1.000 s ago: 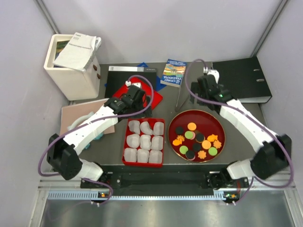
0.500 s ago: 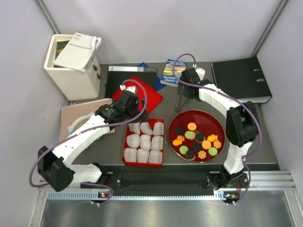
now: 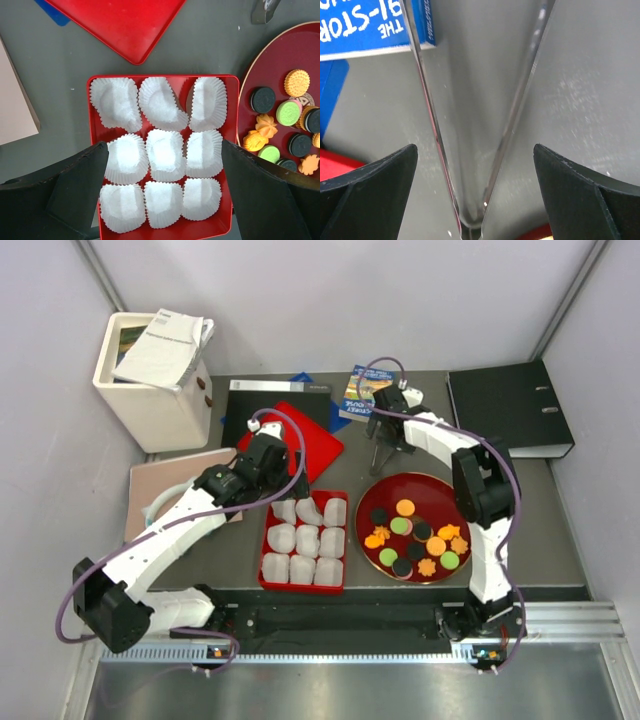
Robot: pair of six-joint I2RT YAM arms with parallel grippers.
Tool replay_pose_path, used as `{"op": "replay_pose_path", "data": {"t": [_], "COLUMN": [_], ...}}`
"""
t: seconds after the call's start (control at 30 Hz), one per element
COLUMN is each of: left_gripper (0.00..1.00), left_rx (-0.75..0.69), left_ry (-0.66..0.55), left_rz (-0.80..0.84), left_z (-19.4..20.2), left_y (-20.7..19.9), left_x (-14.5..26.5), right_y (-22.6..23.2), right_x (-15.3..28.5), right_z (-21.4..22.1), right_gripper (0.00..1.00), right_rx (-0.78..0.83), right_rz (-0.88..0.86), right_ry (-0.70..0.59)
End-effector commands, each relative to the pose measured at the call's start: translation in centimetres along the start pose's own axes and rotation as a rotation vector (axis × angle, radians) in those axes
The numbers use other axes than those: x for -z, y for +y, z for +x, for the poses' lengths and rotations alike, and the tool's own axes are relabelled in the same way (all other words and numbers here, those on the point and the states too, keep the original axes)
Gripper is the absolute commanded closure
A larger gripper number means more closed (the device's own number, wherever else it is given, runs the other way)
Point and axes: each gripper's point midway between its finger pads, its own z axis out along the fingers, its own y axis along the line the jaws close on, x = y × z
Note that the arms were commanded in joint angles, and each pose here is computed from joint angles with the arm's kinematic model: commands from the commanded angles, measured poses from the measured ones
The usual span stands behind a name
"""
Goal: Pack the cookies
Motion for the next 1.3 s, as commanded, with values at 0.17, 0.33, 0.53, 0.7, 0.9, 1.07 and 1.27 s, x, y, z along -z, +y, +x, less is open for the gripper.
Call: {"op": "replay_pose_path", "data": {"t": [0.17, 0.33, 0.53, 0.7, 0.9, 1.07, 1.27], "left_gripper": [0.01, 0.01, 0.01, 0.01, 0.01, 0.01, 0.01], "left_rx": [-0.032, -0.038, -0.035, -0.033, -0.035, -0.036, -0.035], "left_ry": [-0.042, -0.037, -0.032, -0.031, -0.021, -0.011, -0.001], "left_rz": [-0.005, -0.012, -0.015, -0.024, -0.028, -0.024, -0.023], "left_z": [-1.0, -1.0, -0.9, -0.9, -0.6, -0.4, -0.1], "left_y": [0.3, 0.3, 0.2, 0.4, 0.5, 0.3, 0.3], "left_x": [0.2, -0.3, -0.5, -0.6, -0.8, -1.1, -1.3], "right_y": [-0.4, -1.4, -1.6, -2.8, -5.5, -7.8, -7.7], "right_x": [-2.1, -3.2, -4.1, -4.6, -4.4, -4.9, -4.8], "right_z": [-1.7, -0.7, 0.5, 1.7, 2.3, 3.3, 3.9], "right_gripper": [0.01, 0.01, 0.16, 0.33, 0.42, 0.29, 0.26], "right_rx": [0.033, 0.025, 0.039, 0.049, 0.046, 0.052, 0.057], "right_rz": [0.036, 0.050, 0.051, 0.082, 0.137, 0.201, 0.192], "right_ry": [-0.012, 0.036, 0.082, 0.124, 0.147, 0.202, 0.235]}}
